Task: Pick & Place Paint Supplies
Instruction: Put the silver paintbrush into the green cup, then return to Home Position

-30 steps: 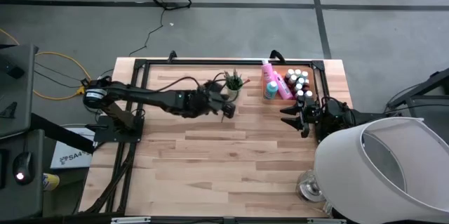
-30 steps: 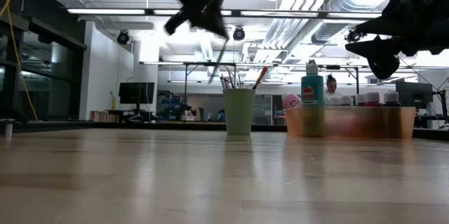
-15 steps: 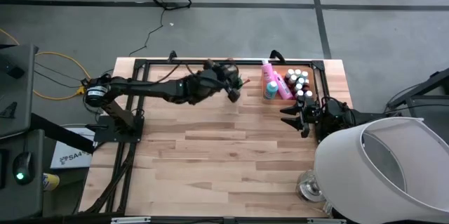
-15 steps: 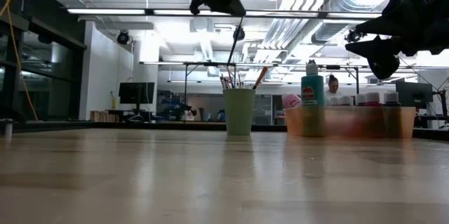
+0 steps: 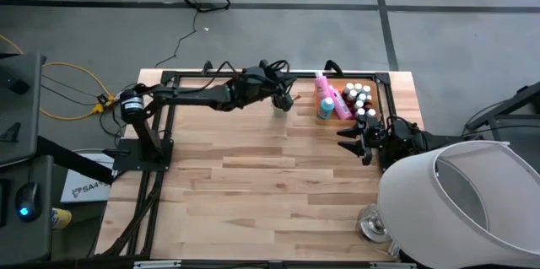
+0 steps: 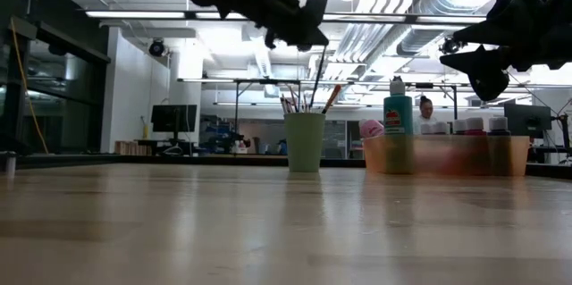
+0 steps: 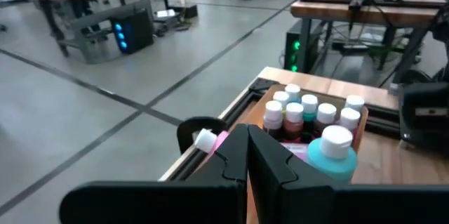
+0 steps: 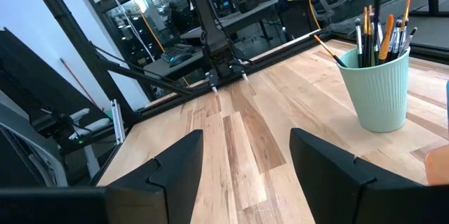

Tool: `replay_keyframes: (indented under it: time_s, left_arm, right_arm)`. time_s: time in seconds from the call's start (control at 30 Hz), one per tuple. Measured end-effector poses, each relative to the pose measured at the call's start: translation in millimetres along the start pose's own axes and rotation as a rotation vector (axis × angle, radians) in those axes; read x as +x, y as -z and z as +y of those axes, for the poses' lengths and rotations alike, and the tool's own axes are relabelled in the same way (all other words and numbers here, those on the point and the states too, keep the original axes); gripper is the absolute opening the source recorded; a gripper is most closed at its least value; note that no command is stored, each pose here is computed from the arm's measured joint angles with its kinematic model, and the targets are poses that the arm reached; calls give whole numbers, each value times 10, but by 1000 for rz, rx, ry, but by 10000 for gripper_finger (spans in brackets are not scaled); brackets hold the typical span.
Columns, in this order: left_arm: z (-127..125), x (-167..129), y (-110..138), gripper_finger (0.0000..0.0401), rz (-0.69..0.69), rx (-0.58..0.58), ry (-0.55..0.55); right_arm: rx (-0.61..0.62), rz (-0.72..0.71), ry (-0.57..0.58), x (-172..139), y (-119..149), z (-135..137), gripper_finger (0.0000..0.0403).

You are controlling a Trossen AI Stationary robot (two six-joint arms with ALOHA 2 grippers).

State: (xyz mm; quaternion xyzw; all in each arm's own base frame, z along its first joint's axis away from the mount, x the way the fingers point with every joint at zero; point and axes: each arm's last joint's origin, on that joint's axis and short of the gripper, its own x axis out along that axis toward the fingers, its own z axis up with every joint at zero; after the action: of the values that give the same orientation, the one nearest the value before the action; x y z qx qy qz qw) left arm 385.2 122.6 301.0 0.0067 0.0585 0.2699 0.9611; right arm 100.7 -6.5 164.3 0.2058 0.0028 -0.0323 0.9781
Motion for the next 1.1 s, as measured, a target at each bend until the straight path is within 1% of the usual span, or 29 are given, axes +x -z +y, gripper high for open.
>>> replay_keyframes:
  time_s: [0.17,0.3,0.43,0.53,0.67,0.87,0.97,1.1]
  left_arm:
    - [102,41,79,0,12,-18,56]
    - [144,24,267,0,36,-25,53]
    - [144,-8,387,0,8,-69,66]
    - [146,-28,446,11,-9,-80,70]
    - [149,-45,484,51,-22,-78,76]
    - [152,-61,502,139,-29,-56,77]
    - [158,-93,456,172,-37,-45,81]
    - [161,-221,287,193,-65,-3,180]
  right_arm:
    - [0,0,0,0,-1,0,207]
    - [0,0,0,0,0,0,207]
    - [0,0,0,0,0,0,207]
    - [0,0,0,0,-1,0,207]
    - [0,0,0,0,-1,0,207]
    - [0,0,0,0,-1,0,207]
    - [0,0,0,0,-1,0,207]
    - [0,0,0,0,-1,0,207]
